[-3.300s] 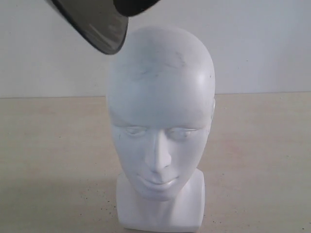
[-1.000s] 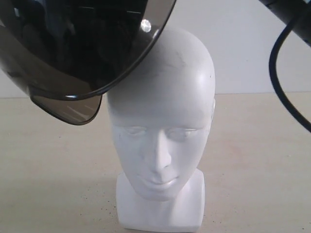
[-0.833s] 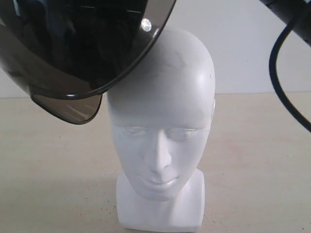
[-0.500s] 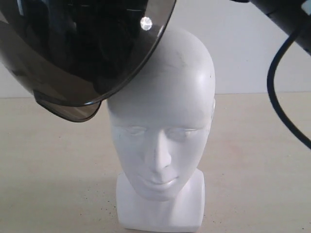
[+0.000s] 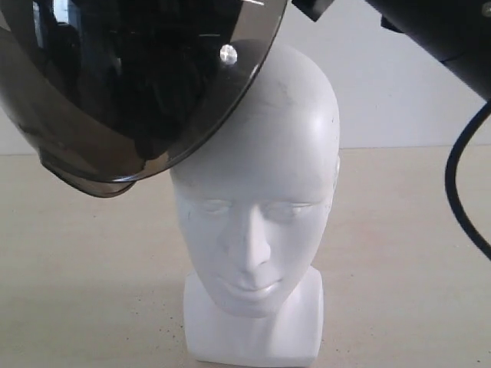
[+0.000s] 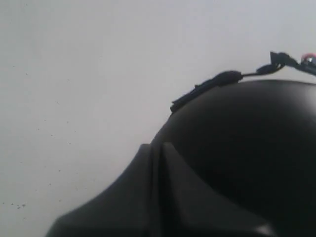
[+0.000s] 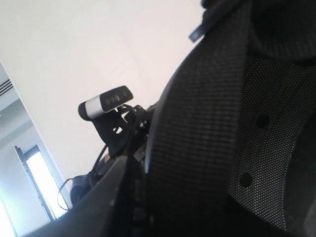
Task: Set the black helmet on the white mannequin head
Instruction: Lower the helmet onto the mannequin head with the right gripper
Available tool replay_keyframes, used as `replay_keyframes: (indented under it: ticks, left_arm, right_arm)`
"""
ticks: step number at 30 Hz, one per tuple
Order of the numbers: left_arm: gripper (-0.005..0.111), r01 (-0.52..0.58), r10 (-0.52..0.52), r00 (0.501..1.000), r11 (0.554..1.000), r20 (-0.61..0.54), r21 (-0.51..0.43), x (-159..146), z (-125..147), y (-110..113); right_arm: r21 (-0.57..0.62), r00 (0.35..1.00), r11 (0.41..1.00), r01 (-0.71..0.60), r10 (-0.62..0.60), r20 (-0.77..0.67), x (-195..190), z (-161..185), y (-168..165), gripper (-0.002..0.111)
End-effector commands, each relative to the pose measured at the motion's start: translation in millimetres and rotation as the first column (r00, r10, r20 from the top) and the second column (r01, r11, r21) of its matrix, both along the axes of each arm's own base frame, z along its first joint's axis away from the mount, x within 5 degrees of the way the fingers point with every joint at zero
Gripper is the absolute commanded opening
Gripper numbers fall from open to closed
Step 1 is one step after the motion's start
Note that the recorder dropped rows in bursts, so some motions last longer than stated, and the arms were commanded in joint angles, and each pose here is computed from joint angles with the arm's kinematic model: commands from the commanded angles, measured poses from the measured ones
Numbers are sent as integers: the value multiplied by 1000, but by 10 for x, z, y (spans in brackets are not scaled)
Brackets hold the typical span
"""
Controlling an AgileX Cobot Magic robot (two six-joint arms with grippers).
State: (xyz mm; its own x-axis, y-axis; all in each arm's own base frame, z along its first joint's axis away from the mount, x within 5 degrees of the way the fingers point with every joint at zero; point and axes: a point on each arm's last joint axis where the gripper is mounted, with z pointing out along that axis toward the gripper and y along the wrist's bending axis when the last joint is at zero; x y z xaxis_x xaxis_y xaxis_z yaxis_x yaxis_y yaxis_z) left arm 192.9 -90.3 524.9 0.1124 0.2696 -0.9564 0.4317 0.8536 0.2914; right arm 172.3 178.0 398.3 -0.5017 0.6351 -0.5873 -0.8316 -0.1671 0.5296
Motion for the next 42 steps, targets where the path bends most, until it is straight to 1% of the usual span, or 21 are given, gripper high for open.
replay_keyframes:
  ticks: [1, 4, 6, 9, 12, 17, 21, 24, 27, 32, 37, 42]
  left_arm:
    - [4, 26, -25, 1000, 1000, -9, 11, 39, -85, -55]
    - [4, 31, -30, 999, 999, -40, 13, 63, -163, -71]
    - [4, 31, -30, 998, 999, -53, 19, 78, -208, -77]
    - [4, 41, -39, 997, 999, -63, 32, 89, -256, -91]
    - [4, 77, -76, 996, 997, -51, 28, 89, -278, -128]
    - [4, 156, -156, 988, 988, -7, -6, 116, -272, -220]
    - [4, 213, -213, 977, 977, -9, 13, 230, -346, -328]
    - [4, 240, -240, 970, 971, -24, 7, 326, -411, -399]
    - [4, 252, -251, 968, 967, -18, 26, 383, -448, -436]
    - [4, 273, -273, 962, 962, -27, -4, 392, -456, -463]
    - [4, 306, -305, 951, 952, -55, 6, 370, -483, -484]
    - [4, 313, -312, 948, 950, -62, 11, 365, -490, -489]
  right_arm:
    - [81, 996, 997, 2, -9, 91, -100, 155, -90, 0]
    - [74, 996, 997, 1, -7, 88, -101, 132, -87, 0]
    - [73, 998, 997, 10, -14, 59, -90, 65, -96, 0]
    - [70, 998, 995, 64, -65, 18, -60, -78, -127, 0]
    - [57, 996, 994, 90, -90, -11, -51, -189, -144, 0]
    - [52, 996, 995, 90, -90, -8, -54, -197, -142, 0]
    - [44, 996, 995, 84, -84, -3, -60, -201, -136, 0]
    - [37, 997, 996, 80, -80, 0, -65, -210, -132, 0]
    - [33, 996, 995, 90, -89, -33, -60, -285, -147, 0]
    - [17, 988, 991, 133, -131, -87, -49, -455, -189, 0]
    - [13, 986, 990, 144, -142, -89, -47, -475, -196, 0]
    - [14, 983, 985, 170, -168, -75, -38, -471, -205, 0]
